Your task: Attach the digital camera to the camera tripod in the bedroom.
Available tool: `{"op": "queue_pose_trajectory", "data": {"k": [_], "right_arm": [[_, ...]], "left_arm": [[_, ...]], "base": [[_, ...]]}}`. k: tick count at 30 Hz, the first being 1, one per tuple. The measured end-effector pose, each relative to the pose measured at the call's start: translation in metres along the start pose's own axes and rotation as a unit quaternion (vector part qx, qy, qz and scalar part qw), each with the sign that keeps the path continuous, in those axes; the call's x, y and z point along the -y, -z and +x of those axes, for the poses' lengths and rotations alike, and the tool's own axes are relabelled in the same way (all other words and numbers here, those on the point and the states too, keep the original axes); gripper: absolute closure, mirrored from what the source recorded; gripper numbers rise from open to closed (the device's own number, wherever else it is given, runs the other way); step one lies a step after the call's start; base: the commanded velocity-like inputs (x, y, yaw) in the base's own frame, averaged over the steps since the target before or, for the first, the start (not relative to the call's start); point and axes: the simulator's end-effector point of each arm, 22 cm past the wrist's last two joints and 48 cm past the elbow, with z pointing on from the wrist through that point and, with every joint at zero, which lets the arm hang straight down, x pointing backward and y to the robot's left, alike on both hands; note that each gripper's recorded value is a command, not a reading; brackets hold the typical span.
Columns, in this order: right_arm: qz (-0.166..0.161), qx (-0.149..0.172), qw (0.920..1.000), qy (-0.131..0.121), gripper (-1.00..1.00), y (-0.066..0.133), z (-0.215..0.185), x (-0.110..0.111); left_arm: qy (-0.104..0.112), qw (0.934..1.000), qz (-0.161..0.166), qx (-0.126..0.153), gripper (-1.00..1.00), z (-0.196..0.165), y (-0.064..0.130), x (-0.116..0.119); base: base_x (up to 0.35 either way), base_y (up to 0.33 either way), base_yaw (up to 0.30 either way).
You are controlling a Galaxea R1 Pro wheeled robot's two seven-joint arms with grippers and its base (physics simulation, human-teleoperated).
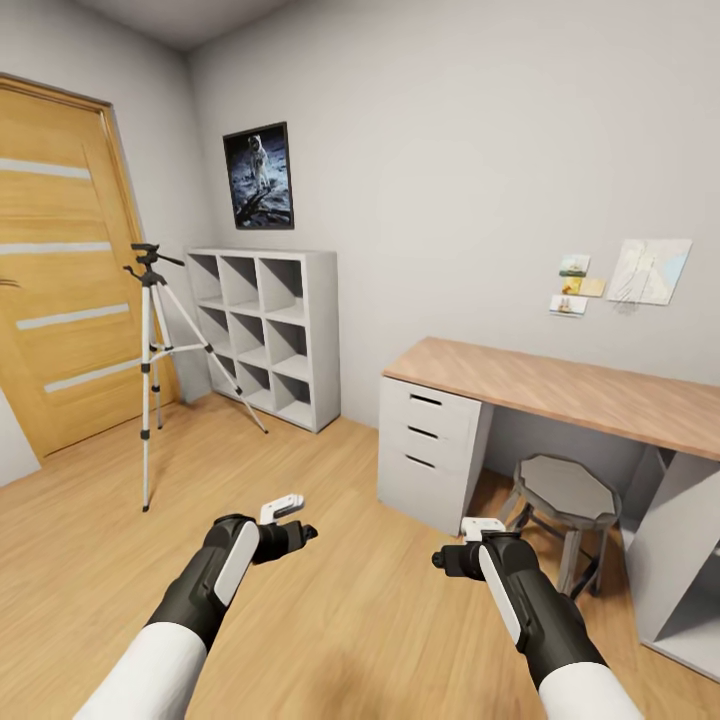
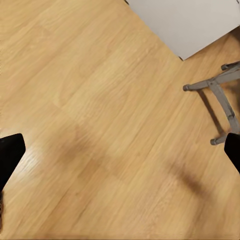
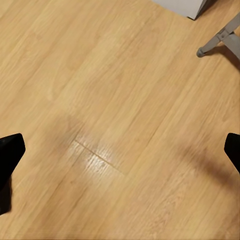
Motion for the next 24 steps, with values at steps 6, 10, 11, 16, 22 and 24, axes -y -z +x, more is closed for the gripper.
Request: {"op": "queue_pose_trajectory", "data": {"k": [6, 10, 11, 16, 22, 24], "right_arm": [[0.000, -0.001, 1.0000, 0.000, -1.00, -0.009, 0.008, 0.001], [0.000, -0.001, 1.0000, 0.000, -1.00, -0.015, 0.014, 0.001], [0.000, -0.001, 1.0000, 0.000, -1.00, -0.016, 0.015, 0.001], [0.000, -0.002, 1.0000, 0.000, -1.00, -0.023, 0.022, 0.002], [0.000, -0.001, 1.0000, 0.000, -1.00, -0.032, 0.030, 0.003], [0.001, -0.001, 1.0000, 0.000, -1.00, -0.035, 0.033, 0.004]], "left_arm": [[0.000, 1.0000, -0.001, -0.002, -1.00, 0.008, -0.008, -0.006], [0.000, 1.0000, -0.002, -0.001, -1.00, 0.013, -0.014, -0.010], [0.000, 1.0000, -0.002, -0.002, -1.00, 0.014, -0.015, -0.011], [0.002, 1.0000, -0.008, -0.001, -1.00, 0.020, -0.022, -0.018], [0.007, 0.9995, -0.030, -0.003, -1.00, 0.029, -0.030, -0.035], [0.008, 0.9994, -0.034, -0.007, -1.00, 0.034, -0.034, -0.039]], "base": [[0.000, 0.000, 0.000], [0.000, 0.000, 0.000], [0.000, 0.000, 0.000], [0.000, 0.000, 0.000], [0.000, 0.000, 0.000], [0.000, 0.000, 0.000]]}}
